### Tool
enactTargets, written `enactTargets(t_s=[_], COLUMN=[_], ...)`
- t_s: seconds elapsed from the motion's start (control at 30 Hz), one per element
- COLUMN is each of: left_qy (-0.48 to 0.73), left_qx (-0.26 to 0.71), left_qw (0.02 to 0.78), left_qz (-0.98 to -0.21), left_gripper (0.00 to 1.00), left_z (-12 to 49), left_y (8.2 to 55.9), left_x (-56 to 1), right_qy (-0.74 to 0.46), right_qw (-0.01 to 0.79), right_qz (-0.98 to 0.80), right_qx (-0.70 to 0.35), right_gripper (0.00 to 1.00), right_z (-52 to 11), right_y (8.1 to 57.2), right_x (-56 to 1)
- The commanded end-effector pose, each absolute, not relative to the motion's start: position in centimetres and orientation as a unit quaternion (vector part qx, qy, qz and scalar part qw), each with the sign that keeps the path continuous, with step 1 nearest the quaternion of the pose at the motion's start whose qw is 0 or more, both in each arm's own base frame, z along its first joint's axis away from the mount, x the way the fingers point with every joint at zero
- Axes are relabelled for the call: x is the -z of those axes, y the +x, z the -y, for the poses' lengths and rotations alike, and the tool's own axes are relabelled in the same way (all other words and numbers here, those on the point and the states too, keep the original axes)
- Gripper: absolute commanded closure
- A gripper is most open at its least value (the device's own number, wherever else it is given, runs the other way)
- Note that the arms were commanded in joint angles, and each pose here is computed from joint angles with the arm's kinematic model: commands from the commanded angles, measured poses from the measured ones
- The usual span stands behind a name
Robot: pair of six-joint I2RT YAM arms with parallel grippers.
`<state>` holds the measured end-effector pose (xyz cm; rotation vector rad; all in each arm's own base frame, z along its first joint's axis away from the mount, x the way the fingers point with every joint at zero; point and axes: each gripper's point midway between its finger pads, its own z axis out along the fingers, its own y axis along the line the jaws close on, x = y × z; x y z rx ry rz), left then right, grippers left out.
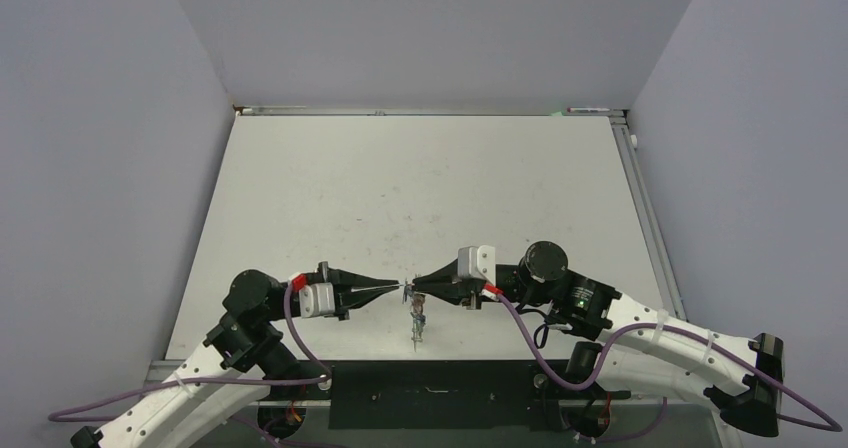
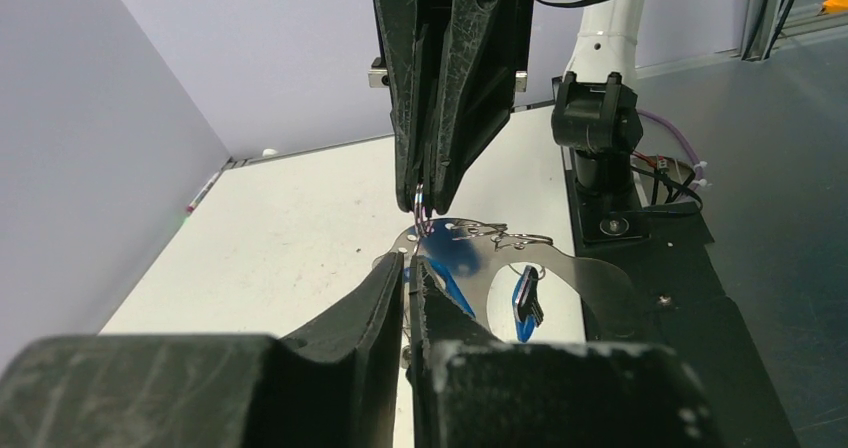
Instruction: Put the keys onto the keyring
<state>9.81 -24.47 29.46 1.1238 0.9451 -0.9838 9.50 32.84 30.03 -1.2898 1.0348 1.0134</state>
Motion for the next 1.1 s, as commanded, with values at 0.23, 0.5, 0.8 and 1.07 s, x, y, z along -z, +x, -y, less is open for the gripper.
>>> enactTargets(t_s=[0.23, 0.5, 0.8, 1.07], left_qy=[0.471, 0.468, 0.445, 0.428], left_qx=[0.428, 0.42, 0.391, 0.408], left_qw=[0.672, 0.671, 0.692, 0.689], left_qz=[-0.378, -0.394, -0.414, -0.42], left_gripper=[0.48, 0.44, 0.44, 0.45], left_z=[23.5, 23.6, 23.1, 23.0], left_y=[9.4, 10.3, 12.1, 11.9], left_x=[-32.3, -31.3, -31.1, -32.1], right_qy=[-0.522, -0.51, -0.468, -0.466], right_qw=[0.617, 0.642, 0.666, 0.647], right_qz=[-0.387, -0.375, -0.386, -0.387], right_qx=[-0.444, -0.433, -0.434, -0.463], right_gripper=[0.95, 0.95, 0.95, 0.95], right_z=[-32.3, -32.4, -32.7, -33.3], right_y=[9.3, 9.9, 11.3, 10.7], right_x=[-35.4, -35.0, -34.5, -35.5])
